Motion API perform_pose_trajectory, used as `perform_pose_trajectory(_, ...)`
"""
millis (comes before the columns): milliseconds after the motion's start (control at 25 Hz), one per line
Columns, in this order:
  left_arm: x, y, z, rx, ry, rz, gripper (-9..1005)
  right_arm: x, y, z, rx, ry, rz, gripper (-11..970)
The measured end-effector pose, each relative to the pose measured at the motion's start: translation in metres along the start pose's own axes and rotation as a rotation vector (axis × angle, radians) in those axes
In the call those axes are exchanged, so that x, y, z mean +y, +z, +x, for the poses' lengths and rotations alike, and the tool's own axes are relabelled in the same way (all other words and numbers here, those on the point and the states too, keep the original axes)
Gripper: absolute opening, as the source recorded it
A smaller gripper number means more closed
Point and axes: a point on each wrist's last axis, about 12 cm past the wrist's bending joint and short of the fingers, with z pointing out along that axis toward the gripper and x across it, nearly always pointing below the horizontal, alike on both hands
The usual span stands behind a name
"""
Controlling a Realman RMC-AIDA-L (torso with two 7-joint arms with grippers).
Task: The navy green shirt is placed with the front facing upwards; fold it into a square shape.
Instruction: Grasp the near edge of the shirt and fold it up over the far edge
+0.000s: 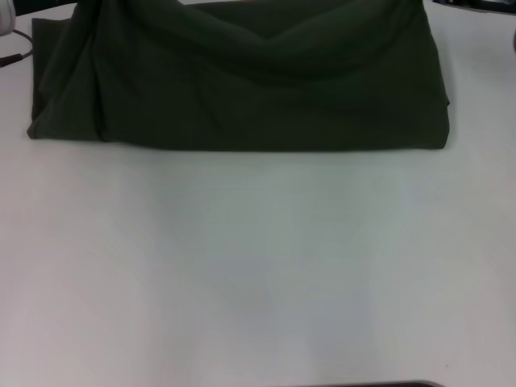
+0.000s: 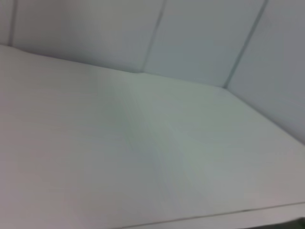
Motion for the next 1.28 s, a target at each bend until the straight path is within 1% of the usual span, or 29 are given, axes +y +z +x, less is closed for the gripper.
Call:
perform_pose_trajectory(200, -0.001, 0.011, 0.006, 0.006, 0.009, -0.075, 24, 0.005, 0.018, 0.002, -0.002, -0.022, 0.064, 35)
perform_pose_trajectory(360, -0.001, 0.016, 0.011, 0.004, 0.019, -0.121, 24, 0.007, 0.025, 0.002, -0.02, -0.027, 0.108, 35)
perform_pose_trajectory(720, 0.004, 0.018, 0.011, -0.031, 0.025, -0.19, 25, -0.001, 0.03, 0.004, -0.054, -0.007, 0.203, 35)
perform_pose_trajectory(1280, -0.002, 0.031, 0.009, -0.021, 0.103, -0.277, 48, 0.002, 0.038, -0.001, -0.081, -0.008, 0.24, 36)
